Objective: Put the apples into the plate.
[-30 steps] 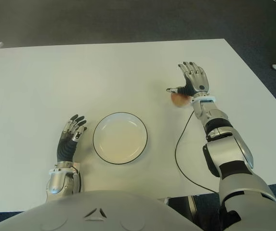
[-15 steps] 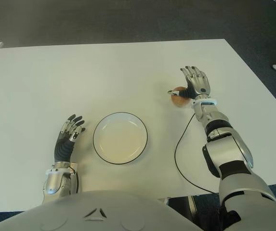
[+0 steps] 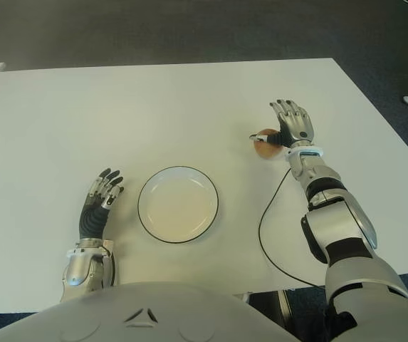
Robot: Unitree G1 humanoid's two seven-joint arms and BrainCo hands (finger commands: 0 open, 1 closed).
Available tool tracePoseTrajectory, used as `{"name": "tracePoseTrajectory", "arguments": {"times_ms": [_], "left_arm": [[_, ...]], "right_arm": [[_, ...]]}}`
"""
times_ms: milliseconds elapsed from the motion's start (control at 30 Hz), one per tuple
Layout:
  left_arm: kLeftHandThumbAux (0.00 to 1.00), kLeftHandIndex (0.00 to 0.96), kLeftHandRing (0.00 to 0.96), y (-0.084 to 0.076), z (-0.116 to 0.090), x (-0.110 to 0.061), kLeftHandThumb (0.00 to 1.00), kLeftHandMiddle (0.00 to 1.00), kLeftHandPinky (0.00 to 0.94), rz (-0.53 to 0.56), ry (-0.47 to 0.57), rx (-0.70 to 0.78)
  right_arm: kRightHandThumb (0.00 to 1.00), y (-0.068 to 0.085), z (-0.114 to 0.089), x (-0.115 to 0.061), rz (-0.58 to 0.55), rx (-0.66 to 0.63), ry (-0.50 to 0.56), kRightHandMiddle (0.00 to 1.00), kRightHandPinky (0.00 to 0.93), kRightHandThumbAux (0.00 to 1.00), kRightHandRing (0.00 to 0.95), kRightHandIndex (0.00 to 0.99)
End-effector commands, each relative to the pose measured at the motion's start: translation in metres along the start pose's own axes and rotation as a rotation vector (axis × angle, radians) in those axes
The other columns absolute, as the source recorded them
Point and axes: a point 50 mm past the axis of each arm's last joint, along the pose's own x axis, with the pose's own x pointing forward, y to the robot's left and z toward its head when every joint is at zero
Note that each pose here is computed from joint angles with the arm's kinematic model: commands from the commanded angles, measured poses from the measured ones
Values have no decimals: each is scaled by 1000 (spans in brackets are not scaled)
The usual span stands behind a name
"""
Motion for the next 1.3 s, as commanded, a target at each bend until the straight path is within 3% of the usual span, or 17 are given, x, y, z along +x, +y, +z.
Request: {"name": "tracePoseTrajectory", "arguments": {"times_ms": [33,1300], "left_arm": [[527,133,180,4,-11,-4,64,166,215,11,69,10],[515,127,160,12,-8,-10,86,146,189,20,81,28]], "right_arm": [[327,12,-5,-9,66,-16,24,34,0,374,0,28],[262,48,3,-37,185,54,28,24,0,354,0,15]]}}
